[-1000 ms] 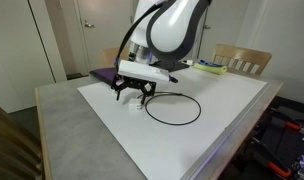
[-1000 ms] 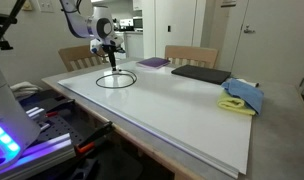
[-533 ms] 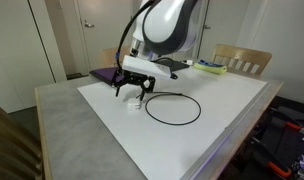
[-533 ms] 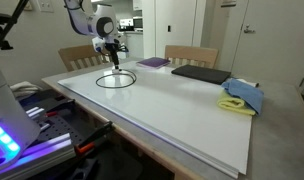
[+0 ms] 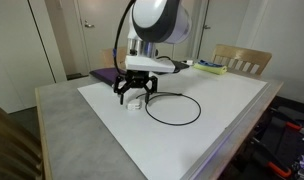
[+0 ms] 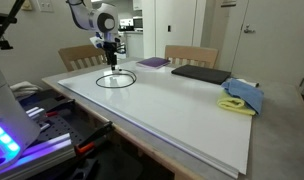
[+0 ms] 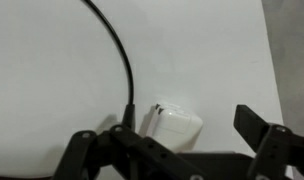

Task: Unwind the charging cable

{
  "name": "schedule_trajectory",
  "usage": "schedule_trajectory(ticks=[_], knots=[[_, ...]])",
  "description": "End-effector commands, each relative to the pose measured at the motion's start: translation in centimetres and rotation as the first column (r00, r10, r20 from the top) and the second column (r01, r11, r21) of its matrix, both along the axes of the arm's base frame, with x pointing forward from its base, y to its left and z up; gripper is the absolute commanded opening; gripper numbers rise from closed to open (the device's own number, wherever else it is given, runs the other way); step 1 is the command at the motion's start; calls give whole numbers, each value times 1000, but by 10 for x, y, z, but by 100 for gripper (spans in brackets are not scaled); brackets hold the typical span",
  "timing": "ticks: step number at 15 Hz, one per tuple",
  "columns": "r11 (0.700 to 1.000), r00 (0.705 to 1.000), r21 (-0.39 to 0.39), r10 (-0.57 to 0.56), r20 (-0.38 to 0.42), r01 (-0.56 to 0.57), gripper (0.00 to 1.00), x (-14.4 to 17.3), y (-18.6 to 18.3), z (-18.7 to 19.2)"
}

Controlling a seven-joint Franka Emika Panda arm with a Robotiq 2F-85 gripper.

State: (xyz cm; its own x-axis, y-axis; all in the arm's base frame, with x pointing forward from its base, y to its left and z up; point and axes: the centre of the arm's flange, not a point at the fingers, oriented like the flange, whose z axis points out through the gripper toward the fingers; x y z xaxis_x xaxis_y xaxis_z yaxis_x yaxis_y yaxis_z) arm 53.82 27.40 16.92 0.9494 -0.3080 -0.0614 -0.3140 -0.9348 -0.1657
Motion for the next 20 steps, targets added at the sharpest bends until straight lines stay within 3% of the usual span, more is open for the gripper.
schedule_trajectory(ticks=[1, 5, 13, 20], knots=[[998, 999, -54, 35, -30, -36, 100, 5, 1, -3], [1000, 1000, -20, 23, -4, -23, 100, -1, 2, -10], [999, 998, -31, -7, 68, 9, 100, 3, -2, -3], [1000, 999, -9, -10, 31, 11, 100, 4, -4, -11]])
